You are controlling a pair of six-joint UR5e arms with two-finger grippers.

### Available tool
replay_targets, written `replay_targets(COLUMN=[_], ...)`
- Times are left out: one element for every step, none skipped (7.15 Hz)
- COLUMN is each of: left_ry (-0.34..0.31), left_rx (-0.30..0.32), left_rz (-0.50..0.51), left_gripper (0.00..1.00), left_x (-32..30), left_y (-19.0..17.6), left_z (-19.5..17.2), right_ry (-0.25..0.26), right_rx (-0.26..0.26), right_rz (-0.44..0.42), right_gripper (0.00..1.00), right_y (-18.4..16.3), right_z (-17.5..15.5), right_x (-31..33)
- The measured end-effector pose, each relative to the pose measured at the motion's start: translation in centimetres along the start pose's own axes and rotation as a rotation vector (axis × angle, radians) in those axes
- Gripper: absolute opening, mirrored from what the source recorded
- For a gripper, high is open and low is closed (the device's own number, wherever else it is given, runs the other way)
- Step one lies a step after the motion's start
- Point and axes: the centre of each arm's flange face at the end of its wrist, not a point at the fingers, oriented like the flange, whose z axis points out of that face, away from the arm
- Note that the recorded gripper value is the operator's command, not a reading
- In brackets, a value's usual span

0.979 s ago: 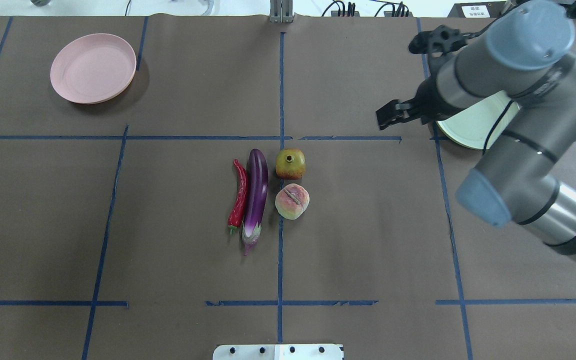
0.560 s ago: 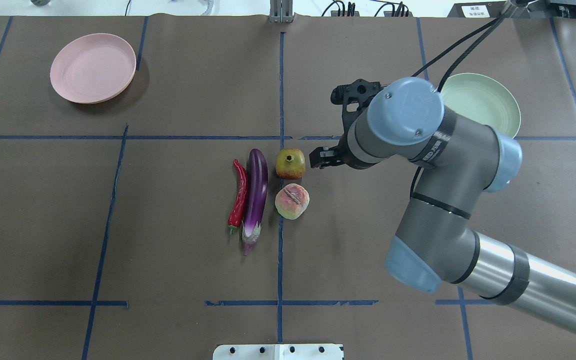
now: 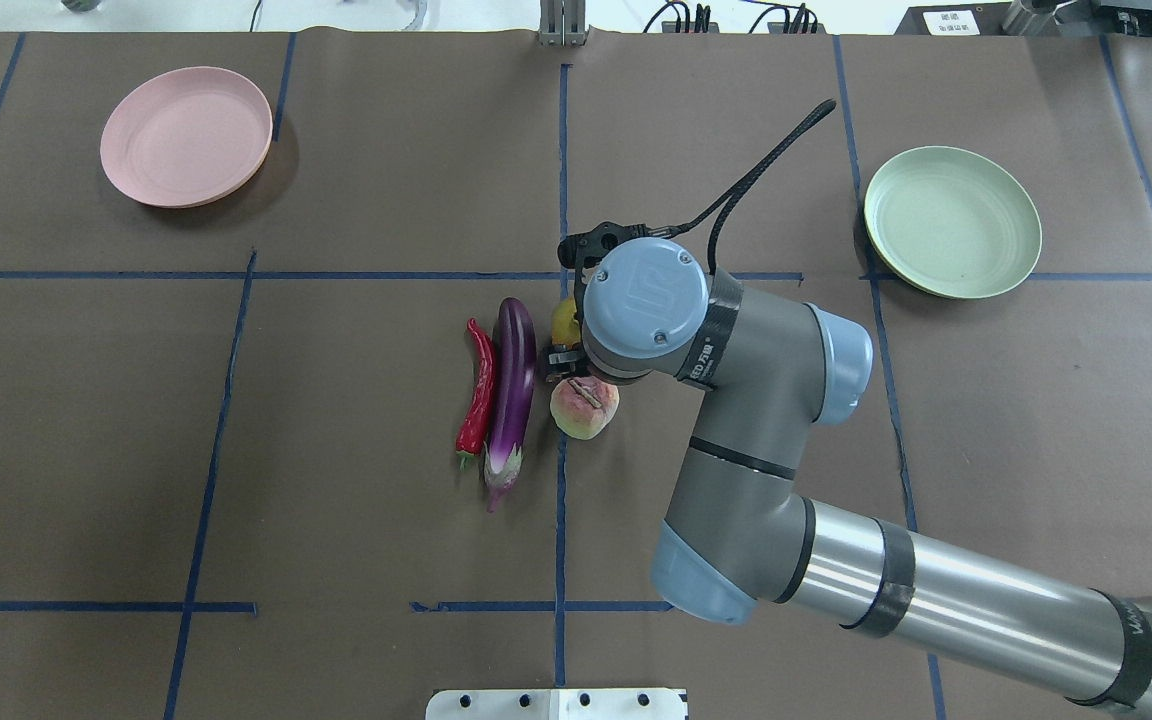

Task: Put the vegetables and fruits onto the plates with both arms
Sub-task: 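Reach the right gripper down and grasp the cut peach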

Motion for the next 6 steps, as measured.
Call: replay_targets(left_ry=[0.0, 0.0, 0.0, 0.001, 0.001, 0.001], left_rx=[0.0, -0.001, -0.001, -0.002, -0.003, -0.003], left_rz=[0.0, -0.001, -0.001, -0.002, -0.003, -0.003], left_gripper=[1.0, 1.0, 1.0, 1.0, 1.0, 1.0], left_x=[0.0, 0.0, -0.1, -0.1, -0.1, -0.2], left_y=[0.0, 0.0, 0.0, 0.0, 0.0, 0.0], left_z=[0.0, 0.0, 0.1, 0.1, 0.2, 0.2], right_ry=[0.002, 0.002, 0.001, 0.009, 0.022, 0.032], right_rx=[-0.007, -0.011, -0.013, -0.019, -0.027, -0.034], right_rz=[0.002, 0.016, 0.023, 0.025, 0.024, 0.023], right_gripper=[0.99, 0.99, 0.99, 0.99, 0.99, 0.99], right_y=[0.3, 0.5, 0.6, 0.7, 0.8, 0.9], right_z=[0.5, 0.7, 0.9, 1.5, 2.3, 2.9], right_x=[-1.0, -1.6, -2.0, -2.2, -2.3, -2.4])
